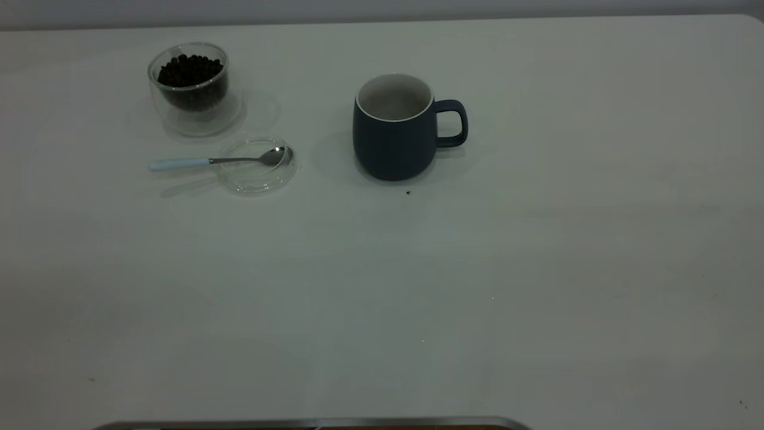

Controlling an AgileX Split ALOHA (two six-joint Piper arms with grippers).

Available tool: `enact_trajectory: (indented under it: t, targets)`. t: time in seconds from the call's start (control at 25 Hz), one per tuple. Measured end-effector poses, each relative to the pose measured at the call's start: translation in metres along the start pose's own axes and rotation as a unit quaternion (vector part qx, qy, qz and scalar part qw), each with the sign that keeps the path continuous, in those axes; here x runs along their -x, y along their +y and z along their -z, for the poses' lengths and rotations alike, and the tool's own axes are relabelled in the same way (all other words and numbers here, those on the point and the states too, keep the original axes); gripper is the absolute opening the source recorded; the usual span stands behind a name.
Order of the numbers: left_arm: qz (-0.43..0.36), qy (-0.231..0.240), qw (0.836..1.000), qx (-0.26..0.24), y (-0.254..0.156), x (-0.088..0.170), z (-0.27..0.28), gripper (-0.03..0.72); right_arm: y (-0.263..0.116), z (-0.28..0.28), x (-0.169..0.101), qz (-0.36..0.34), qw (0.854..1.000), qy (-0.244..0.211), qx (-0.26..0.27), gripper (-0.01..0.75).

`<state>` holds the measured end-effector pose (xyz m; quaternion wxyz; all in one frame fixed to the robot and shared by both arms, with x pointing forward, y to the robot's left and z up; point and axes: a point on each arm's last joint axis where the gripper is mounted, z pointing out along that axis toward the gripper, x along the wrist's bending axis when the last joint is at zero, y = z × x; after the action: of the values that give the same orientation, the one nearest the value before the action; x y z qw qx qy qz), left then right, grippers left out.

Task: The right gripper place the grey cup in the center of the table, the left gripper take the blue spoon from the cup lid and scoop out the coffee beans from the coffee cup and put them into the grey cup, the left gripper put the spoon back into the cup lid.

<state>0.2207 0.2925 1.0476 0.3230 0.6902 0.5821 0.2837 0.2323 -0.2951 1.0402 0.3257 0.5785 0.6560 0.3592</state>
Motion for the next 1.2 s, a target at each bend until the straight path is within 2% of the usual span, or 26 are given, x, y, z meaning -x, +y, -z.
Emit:
enact_trajectory:
  t: [0.2,0.76,1.2]
  targets:
    - [0.009,0.016,1.000,0.000,-0.0047,-0.0036,-0.0023,0.591,0.0000,0.0000,0.0000,0.000,1.000,0.000,0.000,0.575]
    - [-0.013,0.017,1.000,0.018,-0.0074,-0.0034,-0.0052,0.591,0.0000,0.0000,0.0000,0.000,1.000,0.000,0.000,0.575]
    - [-0.011,0.015,1.000,0.002,-0.0113,-0.0034,-0.0096,0.591,0.0000,0.0000,0.0000,0.000,1.000,0.000,0.000,0.575]
